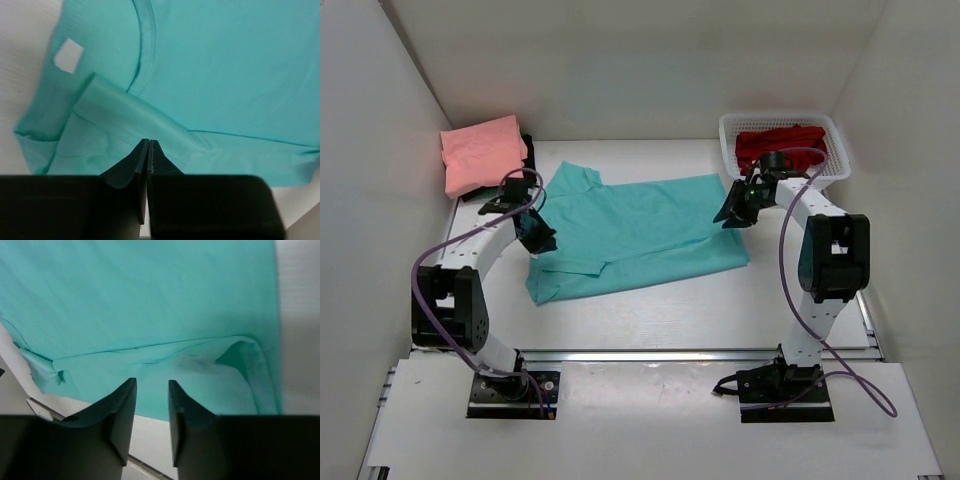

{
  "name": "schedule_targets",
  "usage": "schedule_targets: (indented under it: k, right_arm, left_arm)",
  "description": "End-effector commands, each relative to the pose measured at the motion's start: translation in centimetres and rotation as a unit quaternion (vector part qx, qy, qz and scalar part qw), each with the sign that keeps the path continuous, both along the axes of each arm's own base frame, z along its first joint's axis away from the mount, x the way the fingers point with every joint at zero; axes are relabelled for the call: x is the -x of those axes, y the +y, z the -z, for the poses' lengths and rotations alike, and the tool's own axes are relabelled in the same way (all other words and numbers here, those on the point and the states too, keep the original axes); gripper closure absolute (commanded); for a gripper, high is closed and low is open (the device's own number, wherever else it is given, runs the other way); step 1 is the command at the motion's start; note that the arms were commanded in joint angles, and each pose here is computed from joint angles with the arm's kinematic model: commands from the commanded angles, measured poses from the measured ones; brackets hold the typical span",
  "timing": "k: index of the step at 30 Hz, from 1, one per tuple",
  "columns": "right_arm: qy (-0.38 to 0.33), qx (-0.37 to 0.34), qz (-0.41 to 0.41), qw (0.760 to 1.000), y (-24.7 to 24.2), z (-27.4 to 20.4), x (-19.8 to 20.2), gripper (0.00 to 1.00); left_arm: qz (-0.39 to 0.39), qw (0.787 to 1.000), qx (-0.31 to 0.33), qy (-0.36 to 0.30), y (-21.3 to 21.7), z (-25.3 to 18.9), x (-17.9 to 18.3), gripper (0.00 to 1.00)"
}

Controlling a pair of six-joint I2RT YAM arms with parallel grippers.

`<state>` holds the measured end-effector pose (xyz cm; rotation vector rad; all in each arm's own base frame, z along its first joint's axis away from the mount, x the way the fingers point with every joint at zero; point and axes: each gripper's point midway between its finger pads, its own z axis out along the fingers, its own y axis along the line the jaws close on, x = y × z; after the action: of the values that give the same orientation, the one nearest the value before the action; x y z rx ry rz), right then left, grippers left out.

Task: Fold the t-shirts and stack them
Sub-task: Fold the flattened tshirt in 1/3 of the way

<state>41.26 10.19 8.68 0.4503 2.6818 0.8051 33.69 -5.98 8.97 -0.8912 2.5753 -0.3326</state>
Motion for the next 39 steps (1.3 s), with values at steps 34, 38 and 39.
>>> schedule_targets:
  k: [34, 38, 39]
  right_arm:
    - [-0.089, 0.085, -0.022, 0.992, -0.3, -1.7, 17.7, 0.93]
    - [-0.181, 0.094, -0.049, 0.978, 0.6, -6.2, 13.8, 0.78]
    - [-0.191, 0.093, -0.061, 0.975, 0.9, -6.5, 12.8, 0.75]
  left_arm:
    - [0.102, 0.979, -0.094, -0.149, 0.1, -1.7, 6.6, 0.92]
    - [0.102, 0.96, -0.092, -0.243, -0.2, -6.9, 1.3, 0.69]
    - [0.104, 0.955, -0.097, -0.259, -0.1, -7.8, -0.1, 0.71]
